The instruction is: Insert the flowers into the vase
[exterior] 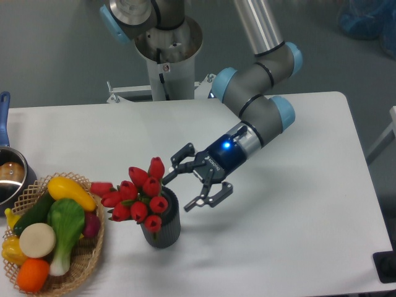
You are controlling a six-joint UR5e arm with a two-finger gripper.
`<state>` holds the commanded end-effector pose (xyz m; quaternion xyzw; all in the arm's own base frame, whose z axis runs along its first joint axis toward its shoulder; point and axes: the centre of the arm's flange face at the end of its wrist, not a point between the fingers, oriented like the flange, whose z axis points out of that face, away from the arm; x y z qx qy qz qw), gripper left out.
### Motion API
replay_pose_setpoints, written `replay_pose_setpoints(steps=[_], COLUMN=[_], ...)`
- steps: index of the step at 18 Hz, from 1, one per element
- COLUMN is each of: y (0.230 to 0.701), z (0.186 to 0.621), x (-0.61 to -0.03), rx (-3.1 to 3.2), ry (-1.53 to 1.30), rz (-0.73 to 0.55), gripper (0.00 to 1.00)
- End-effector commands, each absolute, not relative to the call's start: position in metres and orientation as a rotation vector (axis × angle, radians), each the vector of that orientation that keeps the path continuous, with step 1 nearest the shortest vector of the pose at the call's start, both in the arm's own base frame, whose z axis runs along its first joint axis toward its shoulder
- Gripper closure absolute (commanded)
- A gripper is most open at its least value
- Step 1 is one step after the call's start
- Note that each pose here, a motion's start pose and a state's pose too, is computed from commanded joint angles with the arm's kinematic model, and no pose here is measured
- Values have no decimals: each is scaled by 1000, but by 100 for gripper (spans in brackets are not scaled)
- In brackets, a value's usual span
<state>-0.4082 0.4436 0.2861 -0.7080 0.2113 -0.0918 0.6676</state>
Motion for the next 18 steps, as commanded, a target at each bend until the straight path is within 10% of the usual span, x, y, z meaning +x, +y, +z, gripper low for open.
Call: replay_pose_setpoints(steps=[18], y=[293], z=[433], x=[-459], rx=[-2506], ry=[442], rz=[506], gripper=[0])
